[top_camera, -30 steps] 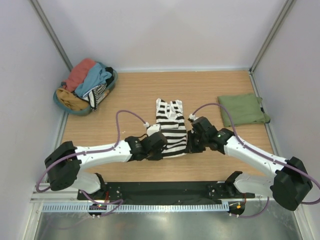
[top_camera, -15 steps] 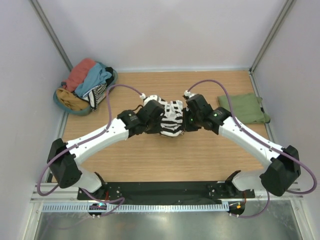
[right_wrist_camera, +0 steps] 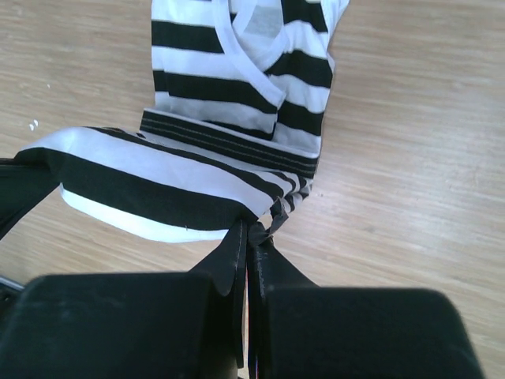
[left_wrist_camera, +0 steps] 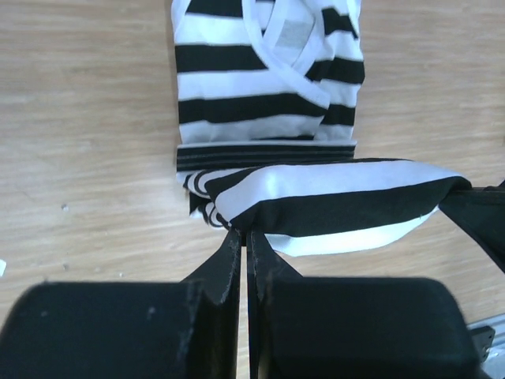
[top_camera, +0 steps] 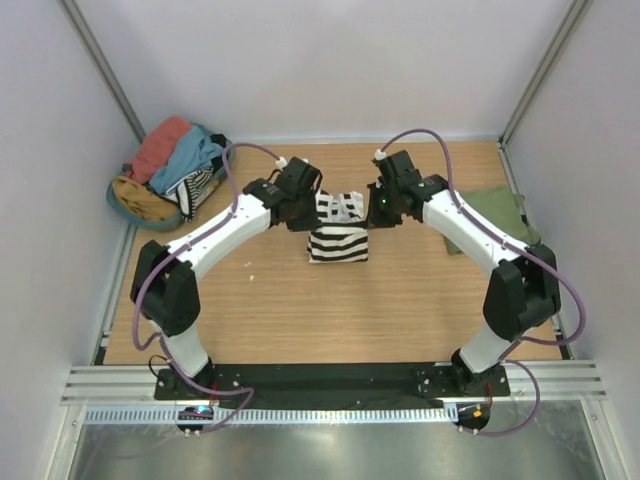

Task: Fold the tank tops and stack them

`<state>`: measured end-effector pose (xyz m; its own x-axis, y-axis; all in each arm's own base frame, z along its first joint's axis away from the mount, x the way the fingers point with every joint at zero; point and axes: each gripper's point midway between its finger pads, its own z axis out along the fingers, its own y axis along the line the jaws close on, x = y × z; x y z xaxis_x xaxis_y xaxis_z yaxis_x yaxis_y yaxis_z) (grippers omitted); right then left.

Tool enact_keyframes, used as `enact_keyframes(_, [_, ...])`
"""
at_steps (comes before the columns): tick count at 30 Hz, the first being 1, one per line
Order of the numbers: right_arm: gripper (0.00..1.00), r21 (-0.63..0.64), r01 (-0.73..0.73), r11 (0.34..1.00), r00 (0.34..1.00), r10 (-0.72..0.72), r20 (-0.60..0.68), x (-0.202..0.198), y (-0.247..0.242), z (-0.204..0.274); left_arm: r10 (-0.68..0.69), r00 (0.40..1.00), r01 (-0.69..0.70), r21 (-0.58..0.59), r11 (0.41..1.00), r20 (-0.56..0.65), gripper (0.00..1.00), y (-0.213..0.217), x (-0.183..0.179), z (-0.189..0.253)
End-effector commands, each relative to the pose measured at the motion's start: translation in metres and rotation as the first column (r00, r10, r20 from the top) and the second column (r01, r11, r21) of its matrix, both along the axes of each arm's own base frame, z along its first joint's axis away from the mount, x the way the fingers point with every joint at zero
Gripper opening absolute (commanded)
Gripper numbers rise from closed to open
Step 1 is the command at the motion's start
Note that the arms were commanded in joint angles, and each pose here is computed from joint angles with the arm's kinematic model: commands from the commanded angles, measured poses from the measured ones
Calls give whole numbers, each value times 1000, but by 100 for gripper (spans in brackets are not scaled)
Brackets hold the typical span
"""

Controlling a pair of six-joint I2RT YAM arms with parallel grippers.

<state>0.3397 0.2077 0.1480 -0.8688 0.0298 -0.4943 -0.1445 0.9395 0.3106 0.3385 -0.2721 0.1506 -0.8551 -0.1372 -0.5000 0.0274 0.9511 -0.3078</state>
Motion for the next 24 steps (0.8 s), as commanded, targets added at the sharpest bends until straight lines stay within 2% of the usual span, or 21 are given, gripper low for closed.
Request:
enact_keyframes(1, [1, 29, -20, 999, 997, 18, 69, 24, 5, 24, -30, 998, 33, -40, 999, 54, 1, -8, 21, 25])
enact_keyframes(12, [1, 41, 21, 999, 996, -24, 89, 72, 7, 28, 26, 995, -21, -59, 998, 94, 2, -2, 72, 39])
enact_keyframes(20, [2, 53, 60, 997, 993, -65, 103, 117, 4, 34, 62, 994, -53, -95, 994, 87, 2, 3, 120, 23])
enact_keyframes(24, [2, 46, 87, 995, 992, -91, 90, 142, 0, 20, 101, 989, -85, -142, 986, 104, 4, 12, 154, 15])
